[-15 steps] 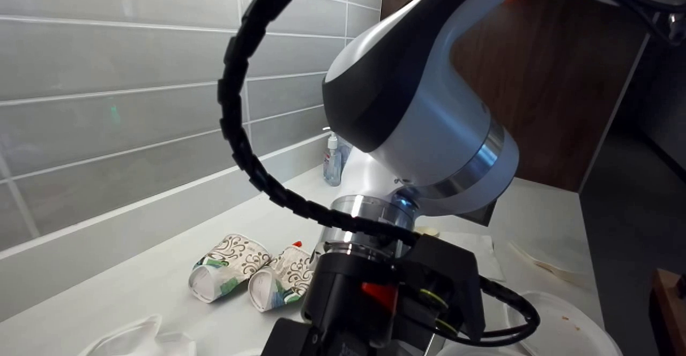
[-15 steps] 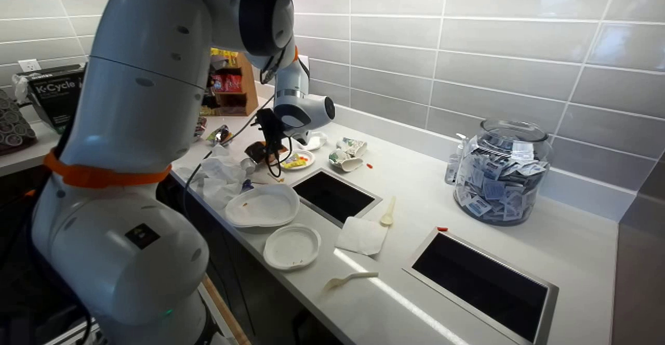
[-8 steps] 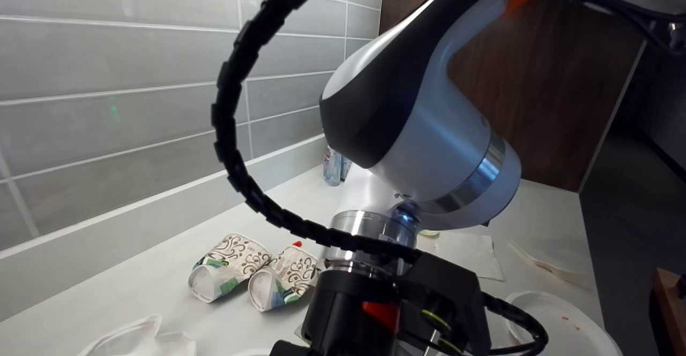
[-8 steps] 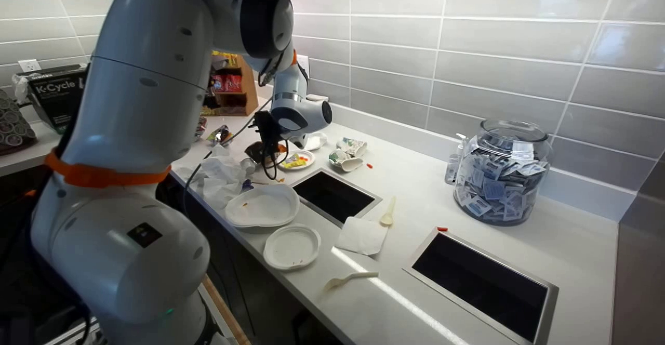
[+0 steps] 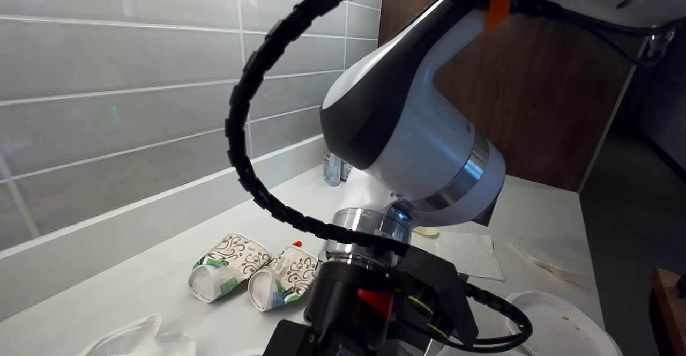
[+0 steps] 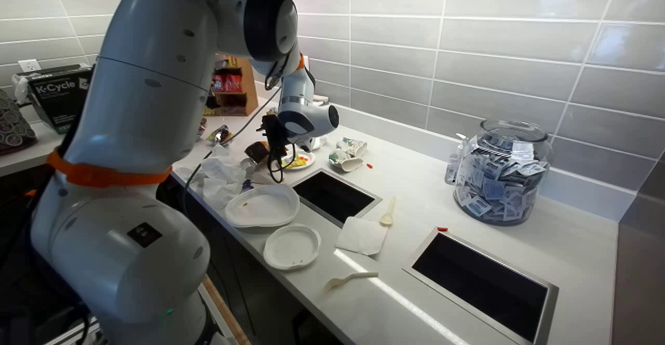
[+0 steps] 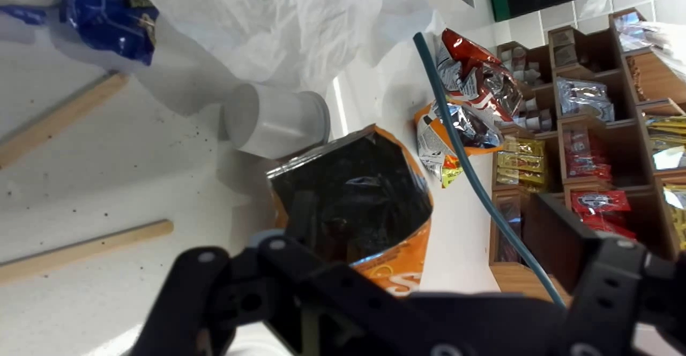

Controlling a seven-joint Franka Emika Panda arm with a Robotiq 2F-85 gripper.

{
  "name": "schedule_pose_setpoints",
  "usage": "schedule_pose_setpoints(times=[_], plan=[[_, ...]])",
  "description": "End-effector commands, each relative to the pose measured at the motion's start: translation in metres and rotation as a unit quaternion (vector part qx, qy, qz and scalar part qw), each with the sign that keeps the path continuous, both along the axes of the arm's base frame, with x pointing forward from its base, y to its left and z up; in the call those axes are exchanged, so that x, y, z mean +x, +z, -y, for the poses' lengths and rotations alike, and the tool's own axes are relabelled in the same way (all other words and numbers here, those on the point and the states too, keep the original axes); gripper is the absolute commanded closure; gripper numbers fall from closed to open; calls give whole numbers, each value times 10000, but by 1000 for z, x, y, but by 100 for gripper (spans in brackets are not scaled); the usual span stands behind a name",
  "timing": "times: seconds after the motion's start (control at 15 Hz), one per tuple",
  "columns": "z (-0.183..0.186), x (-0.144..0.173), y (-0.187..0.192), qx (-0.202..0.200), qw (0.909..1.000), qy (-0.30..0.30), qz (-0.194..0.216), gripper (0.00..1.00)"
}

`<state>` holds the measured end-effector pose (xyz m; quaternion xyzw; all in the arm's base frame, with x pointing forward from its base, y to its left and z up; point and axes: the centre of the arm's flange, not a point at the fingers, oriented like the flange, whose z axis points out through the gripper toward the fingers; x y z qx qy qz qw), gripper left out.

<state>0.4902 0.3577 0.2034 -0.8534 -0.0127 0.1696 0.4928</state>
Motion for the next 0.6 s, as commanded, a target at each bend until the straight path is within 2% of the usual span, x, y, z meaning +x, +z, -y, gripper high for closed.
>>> schedule_pose_setpoints(times=[0.0, 0.53], plan=[[-5, 1, -7, 209, 9998, -26, -75, 0], [-23, 12, -21, 480, 9983, 214, -270, 0]])
